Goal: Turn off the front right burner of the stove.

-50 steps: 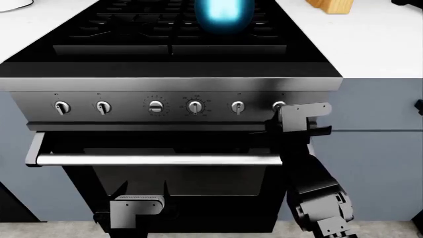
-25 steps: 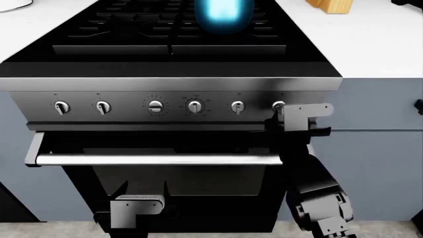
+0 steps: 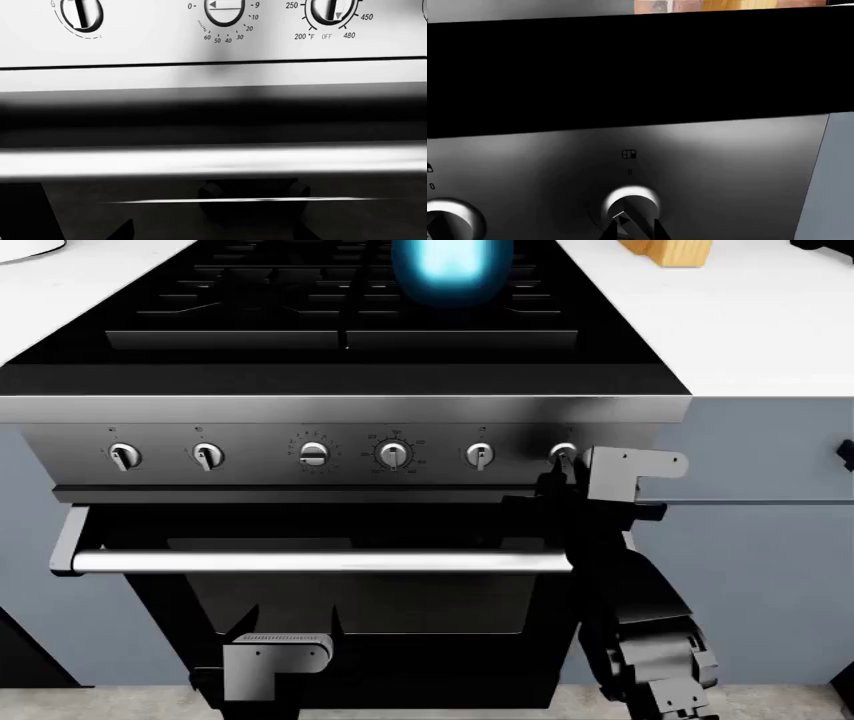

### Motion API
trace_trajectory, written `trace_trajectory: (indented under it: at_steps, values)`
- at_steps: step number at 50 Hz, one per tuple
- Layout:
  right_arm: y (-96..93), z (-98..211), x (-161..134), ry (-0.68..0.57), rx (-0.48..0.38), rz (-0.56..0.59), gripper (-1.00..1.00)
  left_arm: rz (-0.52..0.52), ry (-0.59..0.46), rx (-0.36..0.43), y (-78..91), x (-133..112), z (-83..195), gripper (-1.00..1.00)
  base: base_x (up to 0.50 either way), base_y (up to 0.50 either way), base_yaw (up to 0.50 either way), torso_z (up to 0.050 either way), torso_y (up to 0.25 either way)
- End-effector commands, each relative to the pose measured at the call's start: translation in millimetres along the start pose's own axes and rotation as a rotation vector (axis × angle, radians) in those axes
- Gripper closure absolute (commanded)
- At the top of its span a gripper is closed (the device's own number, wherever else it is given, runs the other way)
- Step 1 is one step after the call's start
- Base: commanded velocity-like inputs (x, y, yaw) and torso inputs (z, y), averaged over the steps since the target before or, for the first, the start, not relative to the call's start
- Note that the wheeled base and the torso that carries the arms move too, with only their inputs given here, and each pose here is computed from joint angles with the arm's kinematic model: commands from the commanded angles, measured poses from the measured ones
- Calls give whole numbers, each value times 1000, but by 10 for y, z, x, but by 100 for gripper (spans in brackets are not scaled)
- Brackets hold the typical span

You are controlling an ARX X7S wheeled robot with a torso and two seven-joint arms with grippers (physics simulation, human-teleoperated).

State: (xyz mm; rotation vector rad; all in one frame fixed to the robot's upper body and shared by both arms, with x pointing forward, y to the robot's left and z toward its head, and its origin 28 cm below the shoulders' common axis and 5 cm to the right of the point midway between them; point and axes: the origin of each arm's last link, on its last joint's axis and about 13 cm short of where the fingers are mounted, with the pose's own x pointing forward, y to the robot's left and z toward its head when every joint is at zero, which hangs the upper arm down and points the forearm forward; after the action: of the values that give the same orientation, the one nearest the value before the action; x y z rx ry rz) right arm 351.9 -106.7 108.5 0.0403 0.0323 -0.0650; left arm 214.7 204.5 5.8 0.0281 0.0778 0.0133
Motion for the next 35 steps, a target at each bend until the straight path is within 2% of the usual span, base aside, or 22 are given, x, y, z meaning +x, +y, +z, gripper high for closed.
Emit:
trace_trajectory:
  at_steps: [1, 22, 35]
  values:
    - [238, 173, -17, -56, 152, 160, 100, 0, 0, 0, 0, 3, 0, -100, 0, 0, 0, 0, 0]
    - [265, 158, -15, -42, 231, 167, 100, -1, 1, 0, 1, -3, -5, -100, 0, 1, 3, 0, 1]
    - [264, 157, -4, -22, 320, 171, 100, 0, 1, 0, 1, -3, -5, -100, 1, 2, 5, 1, 2]
